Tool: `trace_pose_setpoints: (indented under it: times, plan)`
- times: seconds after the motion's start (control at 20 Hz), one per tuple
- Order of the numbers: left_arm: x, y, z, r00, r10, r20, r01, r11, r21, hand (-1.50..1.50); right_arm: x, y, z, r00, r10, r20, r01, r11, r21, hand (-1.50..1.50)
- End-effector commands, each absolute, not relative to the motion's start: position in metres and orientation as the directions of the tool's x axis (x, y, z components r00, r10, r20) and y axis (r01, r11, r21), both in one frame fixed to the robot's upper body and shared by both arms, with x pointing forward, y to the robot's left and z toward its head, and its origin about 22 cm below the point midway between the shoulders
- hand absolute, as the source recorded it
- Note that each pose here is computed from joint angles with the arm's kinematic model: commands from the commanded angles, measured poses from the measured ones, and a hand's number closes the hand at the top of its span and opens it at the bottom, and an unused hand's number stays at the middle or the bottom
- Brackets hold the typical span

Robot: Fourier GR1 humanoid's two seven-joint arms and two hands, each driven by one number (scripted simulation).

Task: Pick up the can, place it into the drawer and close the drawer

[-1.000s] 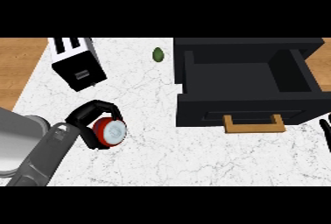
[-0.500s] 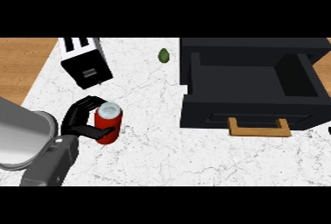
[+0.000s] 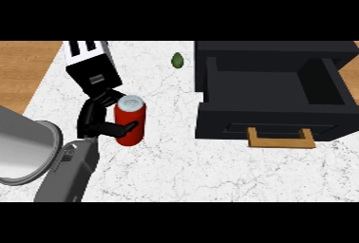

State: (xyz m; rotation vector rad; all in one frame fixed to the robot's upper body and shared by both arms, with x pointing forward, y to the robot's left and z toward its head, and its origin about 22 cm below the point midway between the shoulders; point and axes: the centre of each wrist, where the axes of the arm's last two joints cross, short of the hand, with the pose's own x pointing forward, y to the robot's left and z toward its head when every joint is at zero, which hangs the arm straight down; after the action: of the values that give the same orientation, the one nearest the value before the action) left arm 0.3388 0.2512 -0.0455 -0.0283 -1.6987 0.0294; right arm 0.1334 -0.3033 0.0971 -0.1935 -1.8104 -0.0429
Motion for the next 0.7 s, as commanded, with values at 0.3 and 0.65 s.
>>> trace_pose_setpoints:
  times: [0.3, 0.65]
  plan:
    - [0.339, 0.176, 0.070, -0.200, 0.005, 0.980, 0.069, 0.998, 0.009, 1.50, 0.140, -0.311, 0.094, -0.246, 0.113, 0.963, 0.147, 0.986, -0.078, -1.50]
    - [0.339, 0.112, 0.132, -0.218, -0.022, 0.976, 0.109, 0.993, 0.047, 1.50, 0.156, -0.309, 0.095, -0.242, 0.123, 0.962, 0.160, 0.983, -0.086, -1.50]
